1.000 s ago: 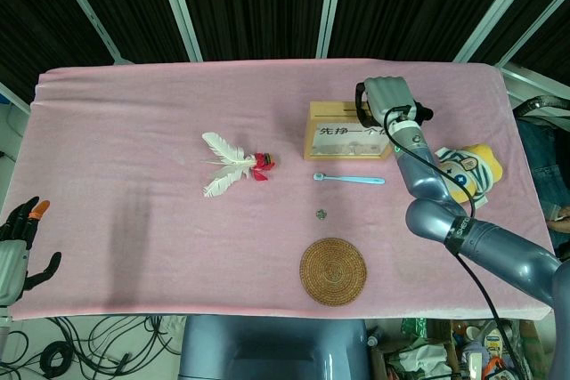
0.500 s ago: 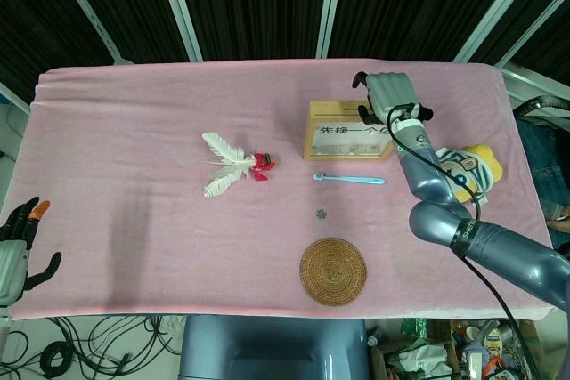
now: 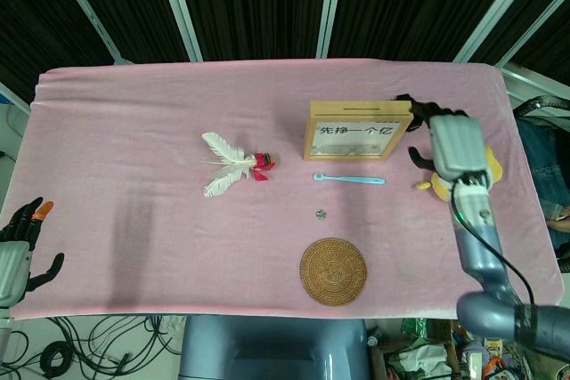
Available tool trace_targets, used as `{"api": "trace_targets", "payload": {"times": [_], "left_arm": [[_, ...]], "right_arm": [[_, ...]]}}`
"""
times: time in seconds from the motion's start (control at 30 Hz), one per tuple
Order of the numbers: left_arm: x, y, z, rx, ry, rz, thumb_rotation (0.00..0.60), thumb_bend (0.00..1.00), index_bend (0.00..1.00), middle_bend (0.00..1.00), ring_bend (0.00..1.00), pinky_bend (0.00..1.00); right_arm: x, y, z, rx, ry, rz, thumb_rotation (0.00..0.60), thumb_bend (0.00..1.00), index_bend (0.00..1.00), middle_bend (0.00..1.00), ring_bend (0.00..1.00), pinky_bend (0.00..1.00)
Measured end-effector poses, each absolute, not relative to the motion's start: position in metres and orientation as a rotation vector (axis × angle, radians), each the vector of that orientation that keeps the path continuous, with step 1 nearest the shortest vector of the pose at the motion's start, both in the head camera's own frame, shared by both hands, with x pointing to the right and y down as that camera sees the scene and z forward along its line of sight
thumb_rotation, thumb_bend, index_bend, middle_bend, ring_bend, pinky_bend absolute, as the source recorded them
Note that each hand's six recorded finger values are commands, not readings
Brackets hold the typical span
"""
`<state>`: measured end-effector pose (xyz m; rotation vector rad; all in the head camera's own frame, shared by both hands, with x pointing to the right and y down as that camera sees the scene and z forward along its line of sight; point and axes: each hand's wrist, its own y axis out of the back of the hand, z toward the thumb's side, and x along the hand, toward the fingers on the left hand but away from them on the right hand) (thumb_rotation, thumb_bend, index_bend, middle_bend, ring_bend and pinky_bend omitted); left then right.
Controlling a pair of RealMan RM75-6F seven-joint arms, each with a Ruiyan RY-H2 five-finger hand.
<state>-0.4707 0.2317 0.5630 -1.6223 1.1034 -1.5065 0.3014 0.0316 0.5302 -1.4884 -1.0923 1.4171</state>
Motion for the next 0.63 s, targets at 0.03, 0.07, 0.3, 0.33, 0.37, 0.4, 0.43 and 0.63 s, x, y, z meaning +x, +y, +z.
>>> {"api": "trace_targets", "payload": {"times": [0.03, 0.07, 0.3, 0.33, 0.37, 0.4, 0.43, 0.63], "left_arm": [[-0.47, 0.232, 0.563, -1.621, 1.102, -1.504, 0.6, 0.35, 0.01, 0.0, 0.0, 0.21], [-0.47, 0.232, 0.562, -1.62, 1.1, -1.501, 0.6, 0.35, 0.01, 0.0, 0.0, 0.21], [-0.466, 0.23, 0.557, -1.599, 1.071, -1.455, 0.6, 0.35, 0.01, 0.0, 0.0, 0.01], [-0.465, 0.229, 0.556, -1.597, 1.067, -1.447, 0.6, 0.35, 0.01, 0.0, 0.0, 0.0], [-0.464, 0.229, 0.555, -1.596, 1.063, -1.439, 0.6, 0.35, 0.01, 0.0, 0.0, 0.0], [-0.462, 0.229, 0.553, -1.596, 1.055, -1.428, 0.6, 0.35, 0.01, 0.0, 0.0, 0.0], [-0.461, 0.229, 0.552, -1.596, 1.048, -1.418, 0.6, 0.35, 0.01, 0.0, 0.0, 0.0], [-0.45, 0.23, 0.544, -1.61, 0.996, -1.358, 0.6, 0.35, 0.01, 0.0, 0.0, 0.0]], "right_arm": [[0.318, 0.053, 0.529, -1.456, -1.096, 1.447, 0.6, 0.17, 0.27, 0.2, 0.32, 0.27], [0.329, 0.069, 0.529, -1.434, -1.095, 1.467, 0.6, 0.17, 0.27, 0.19, 0.31, 0.26], [0.381, 0.189, 0.545, -1.394, -1.033, 1.569, 0.6, 0.16, 0.24, 0.13, 0.24, 0.22], [0.385, 0.201, 0.55, -1.394, -1.029, 1.573, 0.6, 0.16, 0.24, 0.12, 0.24, 0.22], [0.389, 0.207, 0.553, -1.392, -1.029, 1.574, 0.6, 0.15, 0.23, 0.12, 0.23, 0.21], [0.392, 0.213, 0.556, -1.389, -1.026, 1.574, 0.6, 0.15, 0.23, 0.11, 0.23, 0.21], [0.395, 0.218, 0.559, -1.383, -1.015, 1.571, 0.6, 0.15, 0.23, 0.11, 0.23, 0.21], [0.398, 0.228, 0.567, -1.374, -1.02, 1.551, 0.6, 0.15, 0.23, 0.11, 0.23, 0.21]]}}
